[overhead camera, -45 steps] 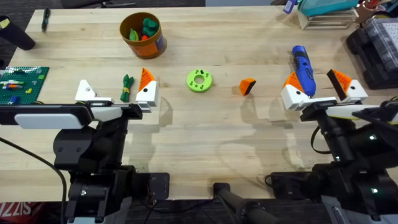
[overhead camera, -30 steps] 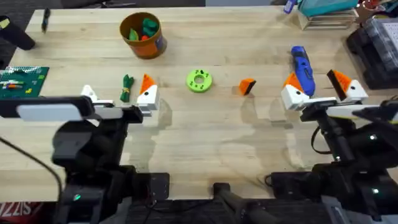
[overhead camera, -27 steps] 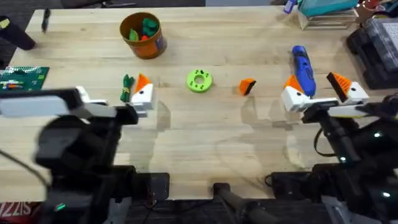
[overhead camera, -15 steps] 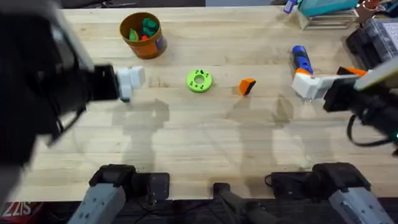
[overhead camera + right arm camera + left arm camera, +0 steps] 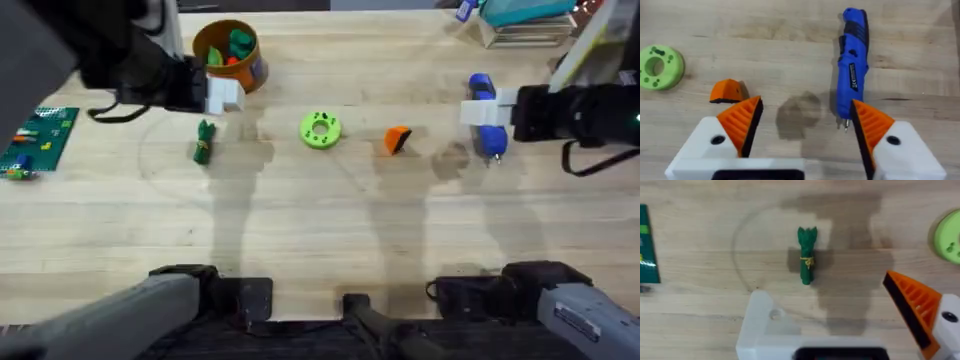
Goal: Pick up the gripper from the table and insert it into the empty holder that is missing its gripper. Then pick up a screw, insert it into the mounting hole, and use the screwdriver to tighten it. Finally, clean up the table by picking up the vegetable and placing it into the bucket.
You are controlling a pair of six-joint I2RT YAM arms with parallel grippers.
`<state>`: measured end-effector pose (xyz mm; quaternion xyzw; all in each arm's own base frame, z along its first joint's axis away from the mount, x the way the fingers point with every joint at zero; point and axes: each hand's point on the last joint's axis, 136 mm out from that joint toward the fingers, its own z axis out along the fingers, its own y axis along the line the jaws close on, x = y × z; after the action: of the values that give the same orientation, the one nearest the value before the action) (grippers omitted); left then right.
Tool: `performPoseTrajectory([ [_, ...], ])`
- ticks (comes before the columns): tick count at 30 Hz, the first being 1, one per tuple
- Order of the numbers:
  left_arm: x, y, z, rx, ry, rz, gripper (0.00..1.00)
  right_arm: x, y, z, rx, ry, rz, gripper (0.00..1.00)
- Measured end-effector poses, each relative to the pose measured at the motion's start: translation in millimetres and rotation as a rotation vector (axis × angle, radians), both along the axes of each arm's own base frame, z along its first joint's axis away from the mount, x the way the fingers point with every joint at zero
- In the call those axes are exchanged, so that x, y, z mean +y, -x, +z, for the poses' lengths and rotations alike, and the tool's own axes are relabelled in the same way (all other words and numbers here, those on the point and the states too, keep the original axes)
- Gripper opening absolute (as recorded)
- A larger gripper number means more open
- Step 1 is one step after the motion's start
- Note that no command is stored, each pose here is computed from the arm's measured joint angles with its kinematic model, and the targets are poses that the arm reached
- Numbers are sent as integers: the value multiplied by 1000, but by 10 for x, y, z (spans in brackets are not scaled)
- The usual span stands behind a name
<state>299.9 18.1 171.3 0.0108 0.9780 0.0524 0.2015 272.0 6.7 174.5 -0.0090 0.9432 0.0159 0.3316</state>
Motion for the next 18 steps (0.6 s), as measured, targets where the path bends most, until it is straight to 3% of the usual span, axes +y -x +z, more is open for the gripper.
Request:
performPoseTrajectory([
  [8,202,-128,-837,255,49,50,985,-1,-16,-72,29,0,0,994],
  [14,277,-164,-1331,367,92,68,989,-1,-17,-72,28,0,0,994],
  [15,278,-173,-1384,375,98,67,937,0,-17,-72,28,0,0,994],
  [18,194,-204,-1419,372,147,50,478,0,-16,-73,29,0,0,994],
])
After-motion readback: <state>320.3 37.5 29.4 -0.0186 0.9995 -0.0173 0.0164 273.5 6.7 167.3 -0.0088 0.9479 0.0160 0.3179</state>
